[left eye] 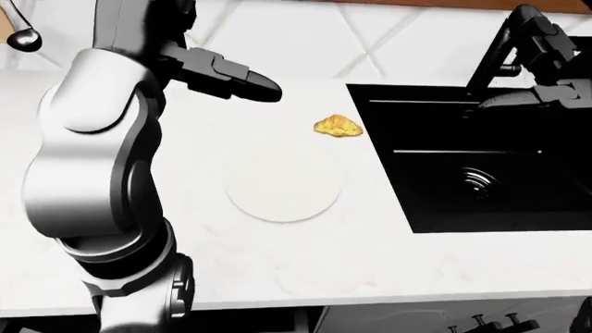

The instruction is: Place the pastries on the plates.

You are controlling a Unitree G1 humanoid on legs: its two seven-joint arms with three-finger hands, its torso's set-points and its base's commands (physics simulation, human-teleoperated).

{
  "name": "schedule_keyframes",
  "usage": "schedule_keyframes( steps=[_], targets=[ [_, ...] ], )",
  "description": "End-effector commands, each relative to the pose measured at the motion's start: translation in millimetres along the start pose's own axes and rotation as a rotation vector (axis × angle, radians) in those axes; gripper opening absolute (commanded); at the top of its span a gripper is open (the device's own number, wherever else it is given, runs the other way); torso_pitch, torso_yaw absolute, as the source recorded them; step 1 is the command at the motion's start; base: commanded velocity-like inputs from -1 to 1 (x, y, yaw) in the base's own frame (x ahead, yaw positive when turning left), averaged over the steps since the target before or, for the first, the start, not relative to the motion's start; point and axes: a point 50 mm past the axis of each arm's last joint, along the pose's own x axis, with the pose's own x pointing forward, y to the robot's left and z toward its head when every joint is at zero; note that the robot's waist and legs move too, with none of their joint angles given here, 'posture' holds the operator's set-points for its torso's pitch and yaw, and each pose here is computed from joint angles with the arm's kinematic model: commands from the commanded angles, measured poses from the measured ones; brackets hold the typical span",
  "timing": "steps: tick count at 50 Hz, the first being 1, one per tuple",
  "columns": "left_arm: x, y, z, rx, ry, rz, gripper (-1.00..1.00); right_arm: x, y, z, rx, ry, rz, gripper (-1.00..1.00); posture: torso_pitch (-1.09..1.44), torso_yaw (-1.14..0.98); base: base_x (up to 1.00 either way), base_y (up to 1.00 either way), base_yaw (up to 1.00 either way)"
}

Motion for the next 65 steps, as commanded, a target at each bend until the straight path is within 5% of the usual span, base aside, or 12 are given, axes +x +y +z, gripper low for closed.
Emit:
schedule_keyframes(
  steps=[1,24,39,43,50,55,65],
  targets=[
    [-0.6,2.2,17,0.016,-0.074,0.005,1.0,1,-1.0,18,-0.004,-0.07,-0.015,1.0,0.0,0.0,0.17,0.0,0.0],
    [-3.3,6.3,18,0.021,-0.075,0.01,1.0,5,1.0,30,-0.027,-0.06,0.004,1.0,0.0,0.0,0.04,0.0,0.15],
    [-3.3,7.2,23,0.024,-0.082,0.009,1.0,47,6.7,7,-0.136,0.067,0.03,1.0,0.0,0.0,0.0,0.0,0.0],
    [-3.4,7.6,21,0.023,-0.079,0.008,1.0,67,10.4,-6,-0.237,0.095,0.013,1.0,0.0,0.0,0.0,0.0,0.0],
    [-3.6,10.6,20,0.025,-0.076,0.011,1.0,97,17.5,-11,-0.272,0.127,0.019,1.0,0.0,0.0,0.0,0.0,0.0],
    [-3.1,12.6,20,0.021,-0.076,0.014,1.0,116,26.7,-25,-0.433,0.151,0.024,1.0,0.0,0.0,0.0,0.0,0.0],
    [-0.8,13.7,22,0.027,-0.078,0.008,1.0,155,38.8,-55,-0.627,0.152,0.046,1.0,0.0,0.0,0.0,0.0,0.0]
  ],
)
